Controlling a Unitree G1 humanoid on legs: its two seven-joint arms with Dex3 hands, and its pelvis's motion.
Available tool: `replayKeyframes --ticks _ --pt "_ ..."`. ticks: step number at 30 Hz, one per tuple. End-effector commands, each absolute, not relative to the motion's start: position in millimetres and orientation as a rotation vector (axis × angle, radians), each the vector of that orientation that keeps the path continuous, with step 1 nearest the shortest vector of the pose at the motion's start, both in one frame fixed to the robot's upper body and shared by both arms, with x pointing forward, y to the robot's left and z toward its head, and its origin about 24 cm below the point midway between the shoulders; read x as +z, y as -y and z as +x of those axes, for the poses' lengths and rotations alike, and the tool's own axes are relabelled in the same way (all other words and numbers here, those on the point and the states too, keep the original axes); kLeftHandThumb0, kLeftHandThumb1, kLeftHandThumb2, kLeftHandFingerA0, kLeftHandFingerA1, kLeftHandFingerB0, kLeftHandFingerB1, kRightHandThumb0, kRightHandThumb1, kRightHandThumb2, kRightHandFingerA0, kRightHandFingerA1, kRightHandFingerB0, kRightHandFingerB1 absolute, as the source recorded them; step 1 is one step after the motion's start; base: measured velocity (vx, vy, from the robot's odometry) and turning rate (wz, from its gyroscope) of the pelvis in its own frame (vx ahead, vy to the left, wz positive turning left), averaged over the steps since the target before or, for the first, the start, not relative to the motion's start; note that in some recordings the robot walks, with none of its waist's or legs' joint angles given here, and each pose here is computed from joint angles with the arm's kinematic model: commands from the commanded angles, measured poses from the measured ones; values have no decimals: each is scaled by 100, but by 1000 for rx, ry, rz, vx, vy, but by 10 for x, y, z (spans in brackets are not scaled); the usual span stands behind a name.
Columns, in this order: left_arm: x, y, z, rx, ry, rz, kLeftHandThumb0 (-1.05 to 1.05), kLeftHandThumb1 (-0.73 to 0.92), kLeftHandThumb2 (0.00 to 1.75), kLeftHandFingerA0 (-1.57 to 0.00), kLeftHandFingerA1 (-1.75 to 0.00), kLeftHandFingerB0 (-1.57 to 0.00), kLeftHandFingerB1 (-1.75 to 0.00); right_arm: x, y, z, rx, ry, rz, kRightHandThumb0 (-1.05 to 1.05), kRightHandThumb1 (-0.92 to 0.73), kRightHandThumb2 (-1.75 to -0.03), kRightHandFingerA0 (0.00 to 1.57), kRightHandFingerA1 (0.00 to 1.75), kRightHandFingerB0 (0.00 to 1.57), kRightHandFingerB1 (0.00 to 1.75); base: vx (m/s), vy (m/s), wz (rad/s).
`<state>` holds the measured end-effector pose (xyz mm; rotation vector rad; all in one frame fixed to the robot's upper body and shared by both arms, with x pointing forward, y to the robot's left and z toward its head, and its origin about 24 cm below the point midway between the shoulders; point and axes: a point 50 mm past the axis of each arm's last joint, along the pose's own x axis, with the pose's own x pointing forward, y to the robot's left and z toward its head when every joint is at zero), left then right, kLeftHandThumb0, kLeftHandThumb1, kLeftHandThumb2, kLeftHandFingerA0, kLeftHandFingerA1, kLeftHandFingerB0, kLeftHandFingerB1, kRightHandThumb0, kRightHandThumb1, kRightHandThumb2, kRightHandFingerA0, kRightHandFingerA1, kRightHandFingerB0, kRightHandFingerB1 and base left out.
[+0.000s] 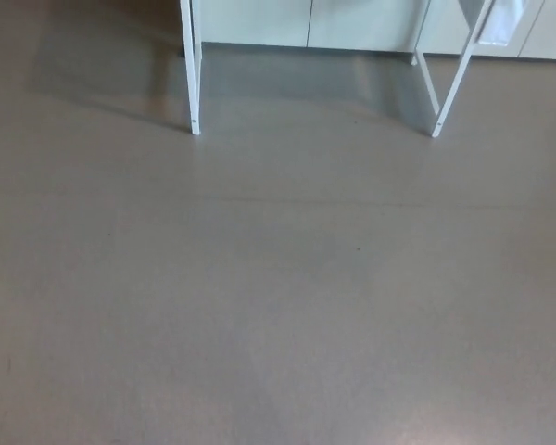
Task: The robot walks towards a desk on which a file tray is kept in the middle and a toilet paper roll is kept on its right. The robot uses its right hand to hook on finger in the gap of the roll and grabs it, lifts it and places it on the tray.
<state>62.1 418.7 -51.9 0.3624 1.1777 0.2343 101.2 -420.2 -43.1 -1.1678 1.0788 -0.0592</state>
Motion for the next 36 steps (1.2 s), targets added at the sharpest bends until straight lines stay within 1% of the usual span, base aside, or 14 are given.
replayKeyframes --ticks 1,7,9,13,14,17,19,20,25,30,35,36 --pt "-529 -4183 593 233 -1181 355 -40 51 108 -1 -49 -1 -49 -355 4268 1032 -71 -1075 -1198 -60 -77 -63 66 51 24 31 268 -62 11" --pt "-565 -4173 583 254 -1191 346 -40 47 107 -3 -50 -3 -50 -334 4283 1045 -71 -1074 -1204 -60 -77 -63 66 51 24 31 324 -184 12" --pt "-567 -4168 583 239 -1190 365 -40 50 108 -2 -49 -2 -49 -328 4285 1054 -71 -1072 -1206 -60 -77 -63 66 51 24 31 404 -265 53" --pt "-585 -4161 570 238 -1192 362 -40 48 107 -3 -50 -3 -50 -308 4294 1083 -72 -1067 -1211 -60 -77 -63 66 51 24 31 295 -108 -1" --pt "-580 -4161 574 230 -1194 378 -40 50 109 -2 -49 -2 -50 -308 4294 1083 -72 -1067 -1211 -60 -77 -63 66 51 24 31 307 -41 -5" --pt "-577 -4152 579 206 -1192 406 -40 52 110 -1 -49 -1 -49 -296 4300 1094 -73 -1065 -1214 -60 -77 -63 66 51 24 31 303 34 -14" --pt "-582 -4153 579 238 -1196 379 -40 49 107 -3 -49 -3 -49 -291 4301 1102 -73 -1063 -1215 -60 -77 -63 66 51 24 31 311 124 -22" --pt "-577 -4151 579 235 -1194 379 -40 51 108 -2 -49 -2 -49 -289 4302 1106 -73 -1062 -1216 -60 -77 -63 66 51 24 31 446 153 -23" --pt "-586 -4138 585 242 -1192 381 -40 50 108 -2 -49 -2 -49 -272 4306 1137 -74 -1056 -1220 -60 -77 -63 66 51 24 31 392 233 -25" --pt "-616 -4138 573 237 -1200 394 -41 47 107 -5 -51 -5 -51 -259 4311 1159 -74 -1052 -1224 -60 -77 -63 66 51 24 31 352 115 4" --pt "-614 -4136 576 247 -1197 391 -40 48 107 -4 -50 -4 -50 -255 4311 1168 -74 -1051 -1225 -60 -77 -63 66 51 24 31 350 -40 19" --pt "-612 -4139 572 266 -1199 336 -40 47 106 -4 -50 -4 -50 -255 4311 1168 -74 -1051 -1225 -60 -77 -63 66 51 24 31 506 -161 32"
